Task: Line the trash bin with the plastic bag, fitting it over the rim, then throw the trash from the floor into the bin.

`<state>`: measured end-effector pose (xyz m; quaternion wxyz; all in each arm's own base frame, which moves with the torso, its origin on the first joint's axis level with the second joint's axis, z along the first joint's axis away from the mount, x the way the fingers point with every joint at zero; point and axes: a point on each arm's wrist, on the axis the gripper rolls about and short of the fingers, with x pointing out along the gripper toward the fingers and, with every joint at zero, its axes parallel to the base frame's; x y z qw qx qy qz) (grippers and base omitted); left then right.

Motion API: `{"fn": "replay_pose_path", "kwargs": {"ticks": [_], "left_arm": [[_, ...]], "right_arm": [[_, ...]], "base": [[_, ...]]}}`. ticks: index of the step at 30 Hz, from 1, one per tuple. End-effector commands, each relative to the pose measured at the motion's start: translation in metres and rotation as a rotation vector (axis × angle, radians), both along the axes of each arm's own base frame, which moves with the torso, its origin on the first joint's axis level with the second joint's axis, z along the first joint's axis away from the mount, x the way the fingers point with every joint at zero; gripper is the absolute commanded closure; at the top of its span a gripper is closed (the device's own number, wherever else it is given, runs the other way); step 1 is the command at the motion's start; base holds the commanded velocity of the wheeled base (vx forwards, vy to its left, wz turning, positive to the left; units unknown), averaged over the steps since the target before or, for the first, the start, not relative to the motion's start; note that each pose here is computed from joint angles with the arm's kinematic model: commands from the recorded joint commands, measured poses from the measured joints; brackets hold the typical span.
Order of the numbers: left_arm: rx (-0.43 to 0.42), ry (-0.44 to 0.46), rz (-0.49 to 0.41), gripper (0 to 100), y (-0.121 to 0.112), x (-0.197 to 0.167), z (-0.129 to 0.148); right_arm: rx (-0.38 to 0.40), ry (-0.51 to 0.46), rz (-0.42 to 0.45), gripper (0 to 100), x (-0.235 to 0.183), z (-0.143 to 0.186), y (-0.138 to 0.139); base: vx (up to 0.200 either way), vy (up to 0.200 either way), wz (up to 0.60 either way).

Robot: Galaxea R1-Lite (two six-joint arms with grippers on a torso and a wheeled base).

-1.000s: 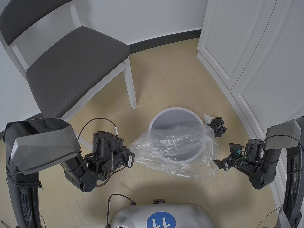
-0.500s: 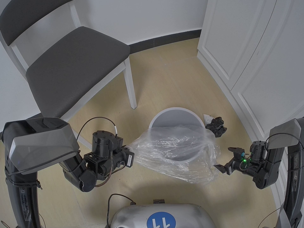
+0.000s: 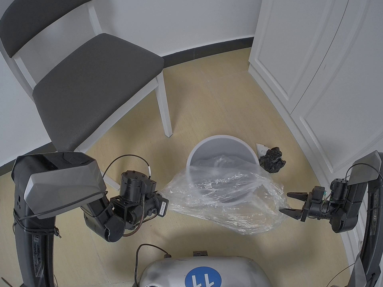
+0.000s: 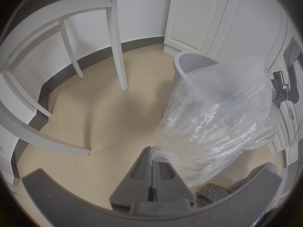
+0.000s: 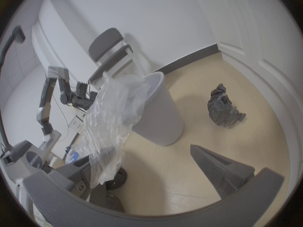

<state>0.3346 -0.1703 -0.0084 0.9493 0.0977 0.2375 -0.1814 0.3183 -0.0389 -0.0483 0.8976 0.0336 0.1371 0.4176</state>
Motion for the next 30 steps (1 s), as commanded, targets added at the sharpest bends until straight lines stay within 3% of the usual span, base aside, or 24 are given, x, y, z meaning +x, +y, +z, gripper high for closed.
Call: {"fn": "replay_pose_path", "kwargs": {"ticks": [1,7,30], "left_arm": [[0.014,0.022,0.021,100,0.006,0.006,-0.009],[0.022,0.033,0.023,100,0.007,0.005,-0.011],[0.030,0.004,0.096,100,0.018,0.017,0.004]], "right_arm": [[0.056,0.040,-0.027,0,-0.002,-0.015,-0.024],[0.118,0.090,-0.029,0,-0.003,-0.028,-0.039],[0.142,0.083,-0.070,0,-0.005,-0.030,-0.063]], "base": [[0.000,0.000,0.00],[0.000,0.000,0.00],[0.000,0.000,0.00]]}}
